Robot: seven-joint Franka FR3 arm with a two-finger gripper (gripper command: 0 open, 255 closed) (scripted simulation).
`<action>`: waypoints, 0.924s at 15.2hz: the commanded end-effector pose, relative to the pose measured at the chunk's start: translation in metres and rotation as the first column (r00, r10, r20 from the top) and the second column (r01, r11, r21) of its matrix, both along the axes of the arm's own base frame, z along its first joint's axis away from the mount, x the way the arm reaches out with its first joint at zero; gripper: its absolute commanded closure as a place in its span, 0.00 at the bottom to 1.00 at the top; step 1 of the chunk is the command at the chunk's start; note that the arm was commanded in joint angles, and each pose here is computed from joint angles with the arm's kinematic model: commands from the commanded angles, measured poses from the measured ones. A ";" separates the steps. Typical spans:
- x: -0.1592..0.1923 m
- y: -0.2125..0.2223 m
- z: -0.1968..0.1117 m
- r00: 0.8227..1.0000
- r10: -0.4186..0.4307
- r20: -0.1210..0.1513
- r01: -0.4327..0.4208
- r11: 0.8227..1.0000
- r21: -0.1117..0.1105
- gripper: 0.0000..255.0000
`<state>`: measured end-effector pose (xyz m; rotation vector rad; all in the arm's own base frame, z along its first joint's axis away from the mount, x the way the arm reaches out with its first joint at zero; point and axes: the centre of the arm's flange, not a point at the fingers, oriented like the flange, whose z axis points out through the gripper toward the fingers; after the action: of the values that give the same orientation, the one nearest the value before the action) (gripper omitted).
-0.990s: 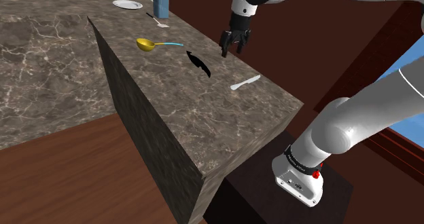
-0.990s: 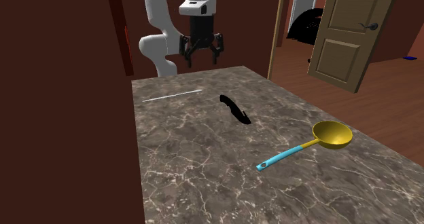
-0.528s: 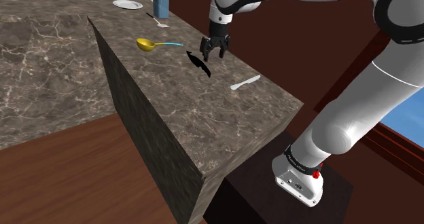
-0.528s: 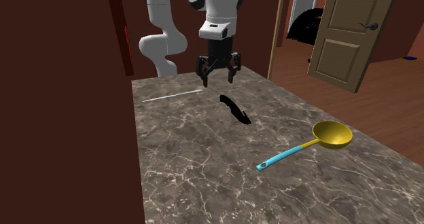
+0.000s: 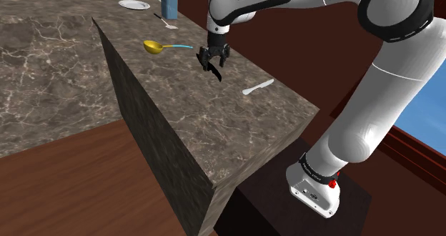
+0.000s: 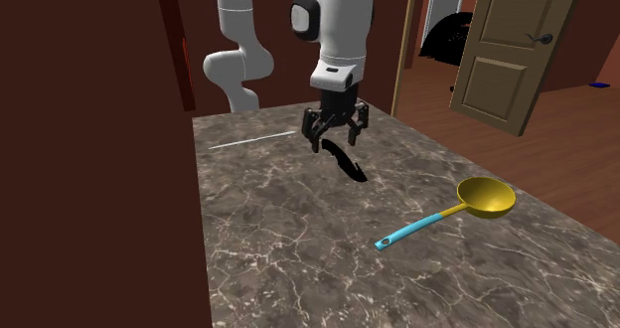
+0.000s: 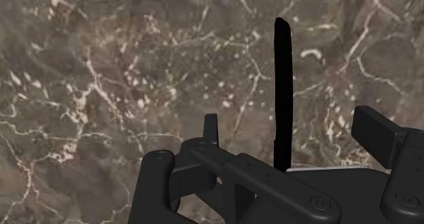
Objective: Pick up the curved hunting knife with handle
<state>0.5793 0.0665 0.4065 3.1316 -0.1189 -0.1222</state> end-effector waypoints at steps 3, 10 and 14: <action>0.001 0.000 -0.024 1.000 0.000 0.000 0.000 1.000 0.000 0.00; 0.003 0.001 -0.025 1.000 0.000 0.000 0.000 1.000 0.000 1.00; 0.002 0.000 -0.025 1.000 0.000 0.001 0.000 1.000 0.001 1.00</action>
<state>0.5816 0.0703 0.3865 3.1363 -0.1111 -0.1083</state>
